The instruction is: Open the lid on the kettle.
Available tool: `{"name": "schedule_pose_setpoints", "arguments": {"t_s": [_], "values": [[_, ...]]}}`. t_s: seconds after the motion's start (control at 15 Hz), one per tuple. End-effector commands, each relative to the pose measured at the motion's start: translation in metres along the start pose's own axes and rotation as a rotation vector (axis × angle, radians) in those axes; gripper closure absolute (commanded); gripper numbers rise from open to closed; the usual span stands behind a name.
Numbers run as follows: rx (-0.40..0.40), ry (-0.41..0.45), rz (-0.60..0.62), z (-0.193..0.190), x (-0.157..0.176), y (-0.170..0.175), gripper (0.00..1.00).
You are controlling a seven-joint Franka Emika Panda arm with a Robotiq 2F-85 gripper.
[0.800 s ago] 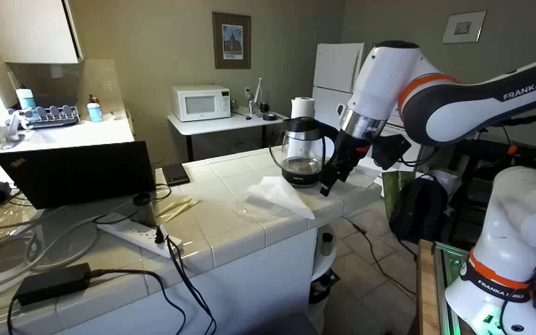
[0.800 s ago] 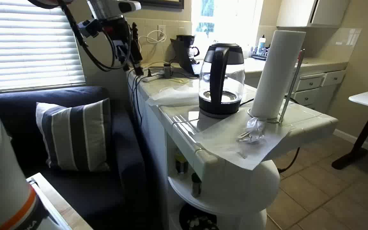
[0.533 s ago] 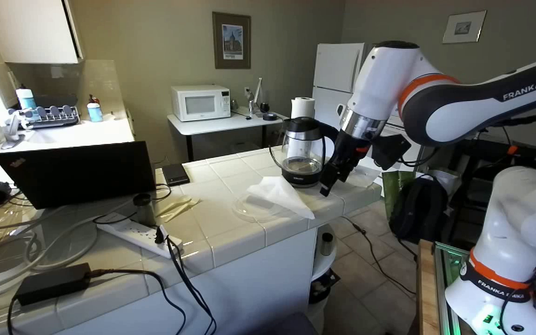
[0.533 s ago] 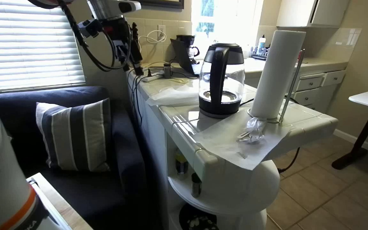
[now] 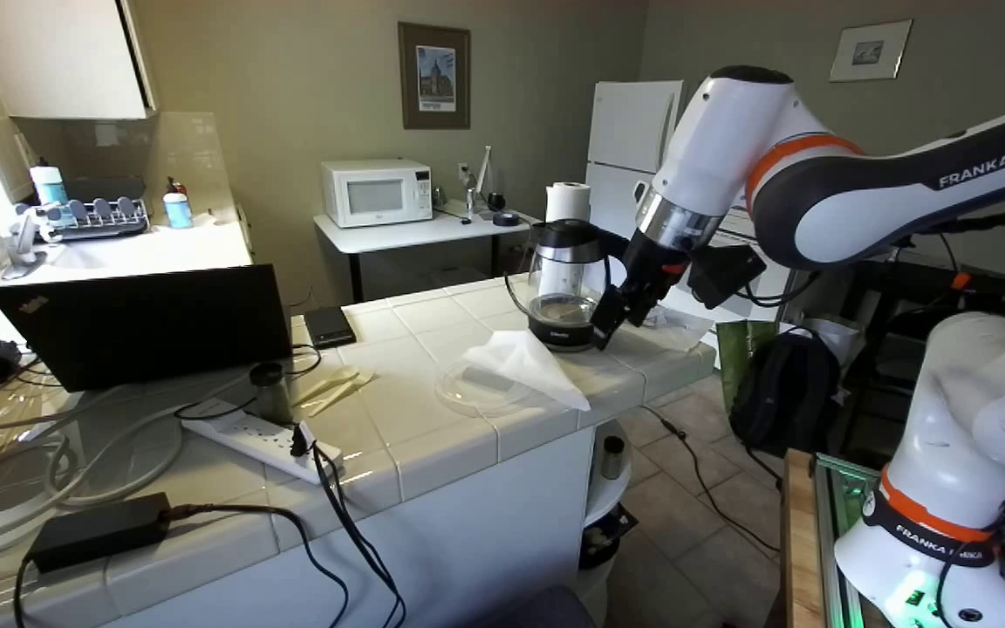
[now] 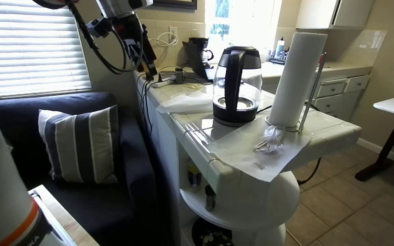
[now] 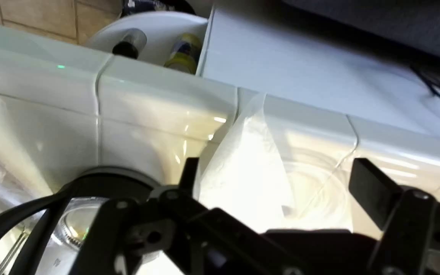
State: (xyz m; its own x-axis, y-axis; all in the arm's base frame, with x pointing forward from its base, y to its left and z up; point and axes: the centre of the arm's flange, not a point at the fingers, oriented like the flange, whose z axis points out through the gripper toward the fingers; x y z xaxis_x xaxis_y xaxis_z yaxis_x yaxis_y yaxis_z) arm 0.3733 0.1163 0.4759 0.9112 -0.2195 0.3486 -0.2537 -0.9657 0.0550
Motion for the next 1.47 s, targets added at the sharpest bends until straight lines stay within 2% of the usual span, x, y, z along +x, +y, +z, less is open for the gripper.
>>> {"name": "schedule_pose_setpoints", "arguments": {"t_s": [0.0,0.2,0.4,0.6,0.67,0.73,0.93,1.27,1.4], "values": [[-0.022,0.136,0.107,-0.028,0.02,0.02,0.0],[-0.024,0.246,0.169,-0.05,0.036,0.04,0.0],[-0.009,0.378,0.164,-0.068,0.052,0.066,0.0],[0.0,0.501,0.256,-0.079,0.075,0.091,0.0],[-0.005,0.536,0.284,-0.08,0.082,0.098,0.07],[-0.015,0.569,0.314,-0.081,0.089,0.103,0.27],[-0.049,0.617,0.369,-0.08,0.105,0.116,0.51],[-0.138,0.619,0.396,-0.064,0.127,0.119,0.89],[-0.162,0.621,0.401,-0.058,0.134,0.12,1.0]]}}
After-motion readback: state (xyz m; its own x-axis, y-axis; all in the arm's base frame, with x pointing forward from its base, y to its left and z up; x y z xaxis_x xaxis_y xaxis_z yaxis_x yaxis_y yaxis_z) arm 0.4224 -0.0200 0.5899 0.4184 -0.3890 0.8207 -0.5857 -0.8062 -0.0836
